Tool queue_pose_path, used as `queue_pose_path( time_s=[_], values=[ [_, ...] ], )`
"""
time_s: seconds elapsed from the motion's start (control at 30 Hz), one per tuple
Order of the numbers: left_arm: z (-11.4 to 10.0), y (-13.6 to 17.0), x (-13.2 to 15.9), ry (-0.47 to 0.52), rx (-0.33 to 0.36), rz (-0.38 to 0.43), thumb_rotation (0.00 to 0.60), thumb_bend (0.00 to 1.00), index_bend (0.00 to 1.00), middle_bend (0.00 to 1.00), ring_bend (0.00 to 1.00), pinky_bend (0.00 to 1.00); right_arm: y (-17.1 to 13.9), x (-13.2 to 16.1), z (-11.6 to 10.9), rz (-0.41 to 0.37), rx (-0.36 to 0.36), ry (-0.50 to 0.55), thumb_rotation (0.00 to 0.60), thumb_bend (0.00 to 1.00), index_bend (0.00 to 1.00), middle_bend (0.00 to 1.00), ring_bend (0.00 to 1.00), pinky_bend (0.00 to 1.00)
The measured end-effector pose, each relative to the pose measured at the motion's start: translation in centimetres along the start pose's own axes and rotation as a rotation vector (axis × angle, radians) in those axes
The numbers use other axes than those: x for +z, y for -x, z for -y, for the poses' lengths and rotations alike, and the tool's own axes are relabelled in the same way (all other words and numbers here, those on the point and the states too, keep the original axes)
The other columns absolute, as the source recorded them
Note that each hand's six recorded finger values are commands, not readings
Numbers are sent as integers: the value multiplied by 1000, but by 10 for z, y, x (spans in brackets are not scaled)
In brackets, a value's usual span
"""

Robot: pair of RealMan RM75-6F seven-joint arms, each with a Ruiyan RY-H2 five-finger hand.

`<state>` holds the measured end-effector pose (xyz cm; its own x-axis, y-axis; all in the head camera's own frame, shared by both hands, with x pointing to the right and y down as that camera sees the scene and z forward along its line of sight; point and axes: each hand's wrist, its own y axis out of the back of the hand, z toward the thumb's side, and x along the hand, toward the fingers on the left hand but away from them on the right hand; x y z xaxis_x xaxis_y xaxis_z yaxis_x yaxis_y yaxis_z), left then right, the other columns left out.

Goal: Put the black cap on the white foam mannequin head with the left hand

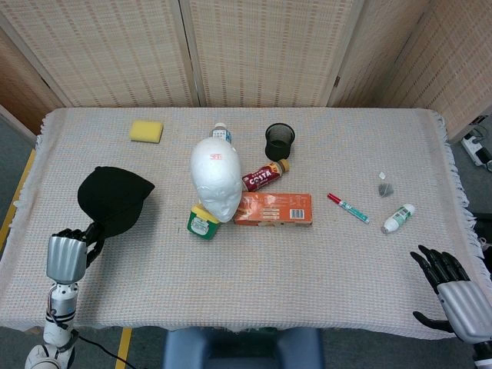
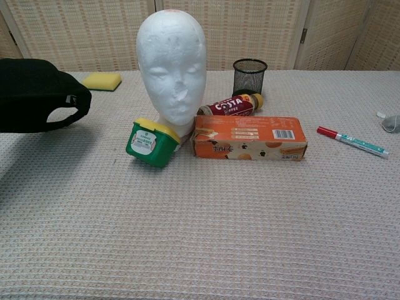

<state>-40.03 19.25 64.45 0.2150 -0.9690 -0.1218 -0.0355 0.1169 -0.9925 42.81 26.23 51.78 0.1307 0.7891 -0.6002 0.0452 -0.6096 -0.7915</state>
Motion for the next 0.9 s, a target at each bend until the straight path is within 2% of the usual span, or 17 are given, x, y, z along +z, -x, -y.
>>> queue_pose_path(
  time_s=[0.13,0.37,0.47,0.7,0.9],
  values=[
    [-17,-22,-3,-4,99,14,600,502,673,1000,992,1000,-1,-1,-2,-3,-3,8,600,72,0,0,0,0],
    [-33,-51,3,-36,192,72,600,508,674,1000,993,1000,-1,-2,-6,-3,-10,23,600,73,0,0,0,0],
    [-41,-75,14,-46,250,119,600,510,674,1000,993,1000,-1,-4,-8,-1,-12,36,600,72,0,0,0,0],
    [-66,-140,62,-29,385,208,600,514,674,1000,992,1000,2,-9,-8,10,4,51,600,72,0,0,0,0],
    [-81,-188,120,-9,433,290,600,516,674,1000,993,1000,4,-13,-11,22,1,64,600,71,0,0,0,0]
  ],
)
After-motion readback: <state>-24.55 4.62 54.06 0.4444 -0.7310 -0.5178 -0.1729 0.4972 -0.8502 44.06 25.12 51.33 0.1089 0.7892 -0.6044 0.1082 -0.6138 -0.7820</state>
